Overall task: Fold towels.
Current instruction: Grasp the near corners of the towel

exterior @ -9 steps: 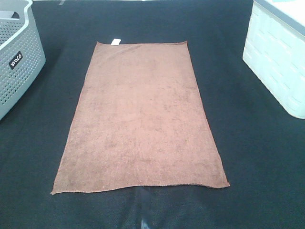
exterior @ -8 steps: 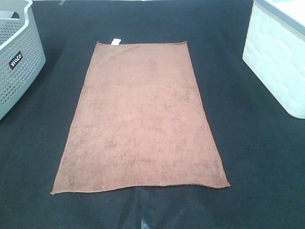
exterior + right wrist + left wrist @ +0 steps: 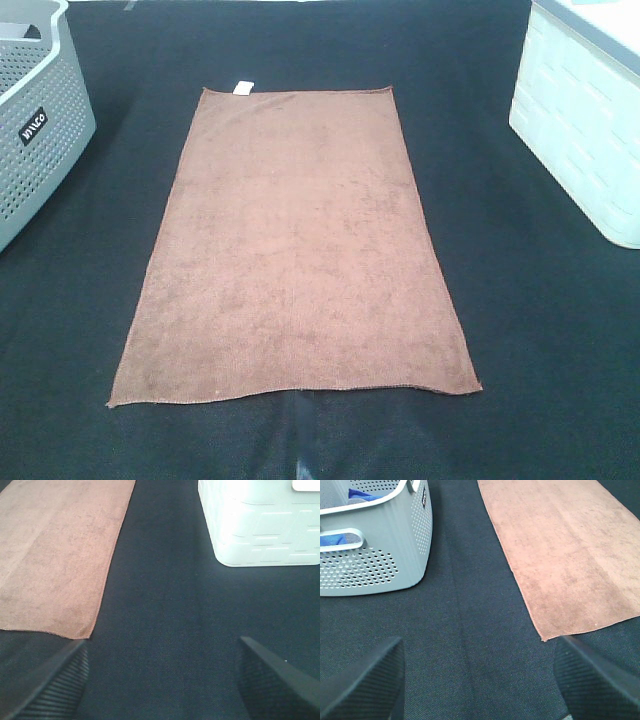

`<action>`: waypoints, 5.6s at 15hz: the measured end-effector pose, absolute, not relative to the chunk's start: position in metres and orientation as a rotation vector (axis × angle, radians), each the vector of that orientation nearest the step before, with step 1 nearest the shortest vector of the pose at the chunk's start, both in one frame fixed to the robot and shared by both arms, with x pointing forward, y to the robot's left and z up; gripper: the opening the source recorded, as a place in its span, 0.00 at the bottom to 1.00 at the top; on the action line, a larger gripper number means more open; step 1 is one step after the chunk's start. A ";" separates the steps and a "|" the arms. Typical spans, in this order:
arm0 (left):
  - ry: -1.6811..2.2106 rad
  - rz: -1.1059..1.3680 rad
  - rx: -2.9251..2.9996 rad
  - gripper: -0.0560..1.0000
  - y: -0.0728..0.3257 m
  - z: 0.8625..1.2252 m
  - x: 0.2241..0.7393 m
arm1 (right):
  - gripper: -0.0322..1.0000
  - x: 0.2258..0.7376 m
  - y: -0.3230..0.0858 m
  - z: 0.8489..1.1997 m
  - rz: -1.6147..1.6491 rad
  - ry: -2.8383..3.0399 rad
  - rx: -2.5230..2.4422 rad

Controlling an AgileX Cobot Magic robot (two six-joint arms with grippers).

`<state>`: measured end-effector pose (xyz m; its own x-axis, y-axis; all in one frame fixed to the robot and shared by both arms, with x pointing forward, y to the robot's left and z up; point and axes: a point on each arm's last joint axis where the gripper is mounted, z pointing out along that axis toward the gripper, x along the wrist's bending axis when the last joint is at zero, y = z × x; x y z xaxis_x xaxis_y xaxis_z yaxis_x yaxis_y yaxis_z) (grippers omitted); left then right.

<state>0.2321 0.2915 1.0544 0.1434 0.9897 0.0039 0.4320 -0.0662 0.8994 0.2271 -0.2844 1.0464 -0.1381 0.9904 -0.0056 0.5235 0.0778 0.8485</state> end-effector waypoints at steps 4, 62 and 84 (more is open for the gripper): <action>1.401 0.882 1.623 0.79 0.291 1.054 0.232 | 0.76 0.227 -0.284 1.046 0.958 1.736 1.506; 1.619 0.594 1.256 0.75 0.285 1.058 0.368 | 0.76 0.342 -0.291 1.056 0.751 1.852 1.941; 1.949 -0.329 1.579 0.75 0.246 0.862 0.498 | 0.76 0.491 -0.250 0.879 1.036 2.409 2.383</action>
<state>0.4976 0.2464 0.8622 -0.1103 0.7997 -0.5902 0.9492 0.2609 0.1761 0.4907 -0.2503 0.8788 -0.0520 0.7639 0.6433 0.9924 -0.0326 0.1189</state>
